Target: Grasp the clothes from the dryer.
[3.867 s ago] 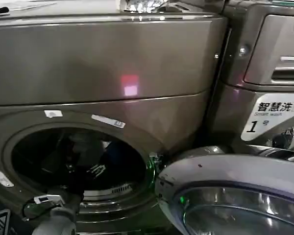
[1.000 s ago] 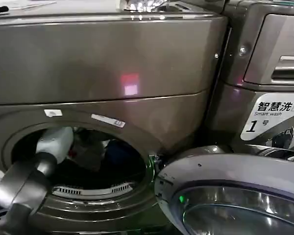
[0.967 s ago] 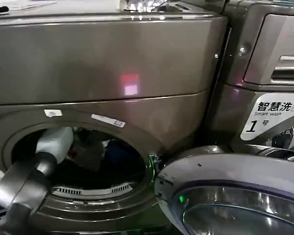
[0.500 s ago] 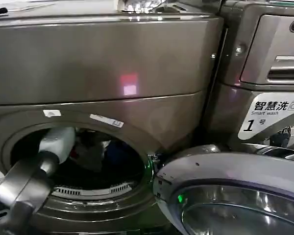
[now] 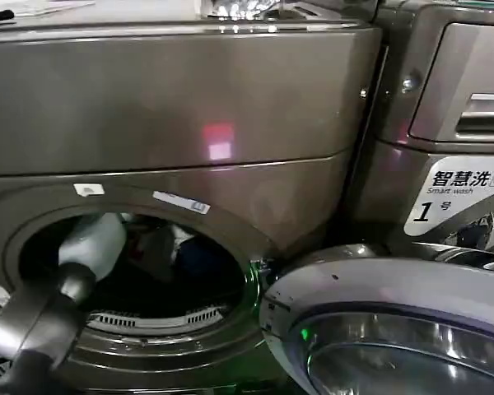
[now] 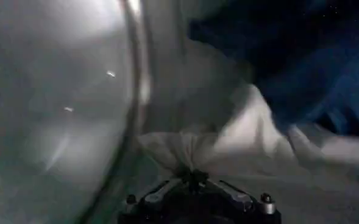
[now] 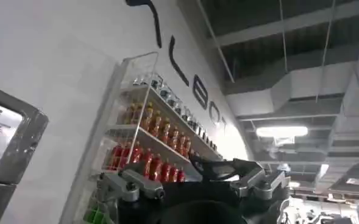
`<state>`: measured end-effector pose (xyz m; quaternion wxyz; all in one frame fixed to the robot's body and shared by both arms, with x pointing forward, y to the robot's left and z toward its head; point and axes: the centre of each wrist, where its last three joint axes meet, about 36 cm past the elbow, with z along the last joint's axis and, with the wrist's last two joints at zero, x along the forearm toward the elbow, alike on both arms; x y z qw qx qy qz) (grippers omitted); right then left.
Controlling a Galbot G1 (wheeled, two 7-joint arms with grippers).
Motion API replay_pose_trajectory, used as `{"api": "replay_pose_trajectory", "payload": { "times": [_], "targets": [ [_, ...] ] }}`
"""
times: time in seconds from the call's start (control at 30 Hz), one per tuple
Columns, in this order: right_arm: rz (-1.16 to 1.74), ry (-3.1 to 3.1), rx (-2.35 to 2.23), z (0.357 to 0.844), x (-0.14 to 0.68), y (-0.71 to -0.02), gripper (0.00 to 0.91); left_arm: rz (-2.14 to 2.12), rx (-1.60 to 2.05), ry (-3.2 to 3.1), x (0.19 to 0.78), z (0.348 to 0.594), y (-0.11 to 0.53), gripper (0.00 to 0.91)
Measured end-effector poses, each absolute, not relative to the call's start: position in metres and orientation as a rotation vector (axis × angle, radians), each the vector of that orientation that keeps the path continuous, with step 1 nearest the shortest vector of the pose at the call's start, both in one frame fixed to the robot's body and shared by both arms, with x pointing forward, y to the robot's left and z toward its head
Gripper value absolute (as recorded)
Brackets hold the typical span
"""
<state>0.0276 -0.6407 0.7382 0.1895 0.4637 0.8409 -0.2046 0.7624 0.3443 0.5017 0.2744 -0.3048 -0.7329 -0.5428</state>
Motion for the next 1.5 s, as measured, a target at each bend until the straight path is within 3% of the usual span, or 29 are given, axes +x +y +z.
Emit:
{"api": "replay_pose_trajectory", "payload": {
  "times": [0.33,0.53,0.93,1.5],
  "targets": [
    [-0.581,2.363,1.292,0.740,0.031,-0.643,0.907,-0.974,-0.497,-2.728,0.742,0.470,0.299,0.000],
    [-0.587,2.354,1.297,0.742,0.032,-0.641,0.907,-0.598,-0.205,-3.075,0.726,0.470,0.277,0.000],
    [-0.662,2.301,1.348,0.751,0.022,-0.636,0.907,-0.144,0.088,-3.322,0.655,0.441,0.253,0.000],
    [-0.711,2.265,1.332,0.763,0.008,-0.629,0.907,-0.026,0.118,-3.375,0.624,0.448,0.249,0.000]
  ]
}}
